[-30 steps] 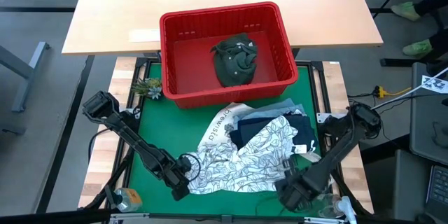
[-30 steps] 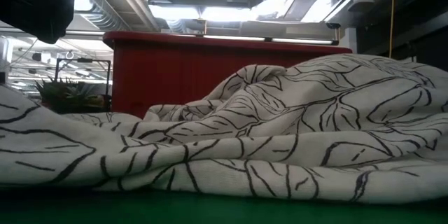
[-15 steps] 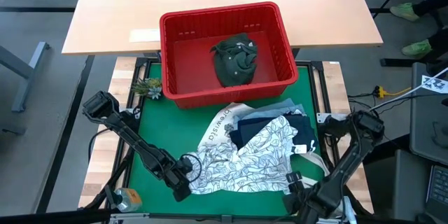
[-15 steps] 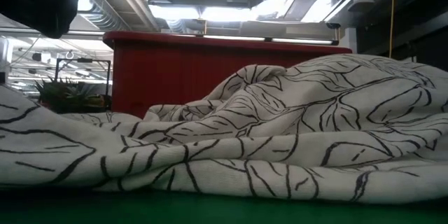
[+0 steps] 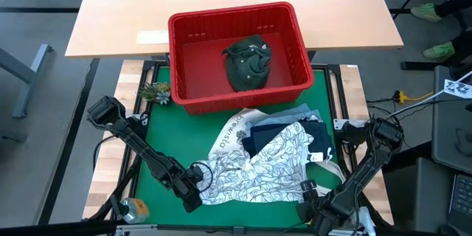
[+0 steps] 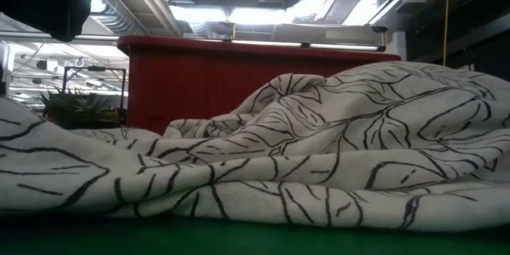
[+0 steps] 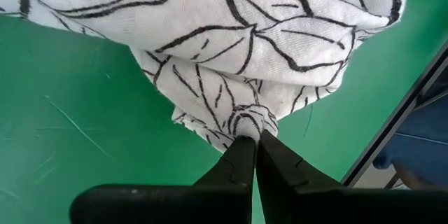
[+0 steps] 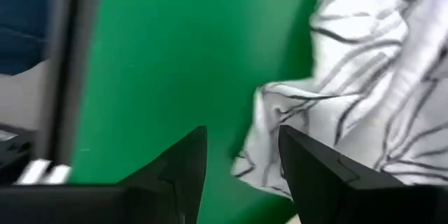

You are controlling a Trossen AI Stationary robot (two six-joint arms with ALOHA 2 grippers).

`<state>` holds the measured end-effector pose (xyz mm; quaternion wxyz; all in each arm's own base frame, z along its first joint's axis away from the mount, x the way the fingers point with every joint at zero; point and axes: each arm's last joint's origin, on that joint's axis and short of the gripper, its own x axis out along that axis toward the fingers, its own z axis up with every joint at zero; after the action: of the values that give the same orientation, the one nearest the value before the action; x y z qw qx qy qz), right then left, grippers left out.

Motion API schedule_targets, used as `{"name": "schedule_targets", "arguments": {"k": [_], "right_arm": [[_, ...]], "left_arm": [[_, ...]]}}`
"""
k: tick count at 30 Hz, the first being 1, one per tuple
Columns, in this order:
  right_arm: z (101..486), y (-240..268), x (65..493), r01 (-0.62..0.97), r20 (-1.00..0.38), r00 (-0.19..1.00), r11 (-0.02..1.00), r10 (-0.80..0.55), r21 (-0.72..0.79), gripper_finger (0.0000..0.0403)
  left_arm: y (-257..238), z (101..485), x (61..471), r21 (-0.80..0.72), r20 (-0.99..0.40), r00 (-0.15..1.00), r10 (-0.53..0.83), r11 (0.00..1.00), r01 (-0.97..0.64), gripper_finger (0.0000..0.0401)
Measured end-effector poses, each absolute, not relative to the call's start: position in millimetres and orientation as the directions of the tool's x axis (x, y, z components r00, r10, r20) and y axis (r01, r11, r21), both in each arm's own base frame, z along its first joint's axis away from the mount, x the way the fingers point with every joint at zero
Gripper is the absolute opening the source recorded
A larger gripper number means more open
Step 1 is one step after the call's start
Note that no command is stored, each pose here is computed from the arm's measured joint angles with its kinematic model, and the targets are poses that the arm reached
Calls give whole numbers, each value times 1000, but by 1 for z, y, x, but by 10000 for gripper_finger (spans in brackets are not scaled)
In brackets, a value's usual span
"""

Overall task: Fold laundry
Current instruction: Fold the patterned white shirt

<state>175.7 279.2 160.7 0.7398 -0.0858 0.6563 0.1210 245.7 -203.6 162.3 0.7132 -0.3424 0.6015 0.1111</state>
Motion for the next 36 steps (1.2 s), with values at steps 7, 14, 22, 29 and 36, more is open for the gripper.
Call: {"name": "schedule_targets", "arguments": {"k": [7,14,22,29,36], "right_arm": [[148,270,171,-239,-994,107,971,13,-13,174],[147,270,172,-226,-992,121,974,23,-5,84],[171,272,174,-227,-993,93,970,-65,-85,27],[231,274,179,-224,-961,172,941,-216,-252,8],[290,258,176,-134,-881,306,900,-360,-414,13]], "left_arm": [[-204,162,246,-355,-934,252,-253,741,-570,2],[-204,163,245,-365,-931,234,-280,715,-596,1],[-197,201,238,-474,-878,356,-319,673,-567,0],[-178,249,222,-579,-792,540,-284,631,-517,0],[-153,289,199,-637,-694,699,-175,602,-482,0]]}}
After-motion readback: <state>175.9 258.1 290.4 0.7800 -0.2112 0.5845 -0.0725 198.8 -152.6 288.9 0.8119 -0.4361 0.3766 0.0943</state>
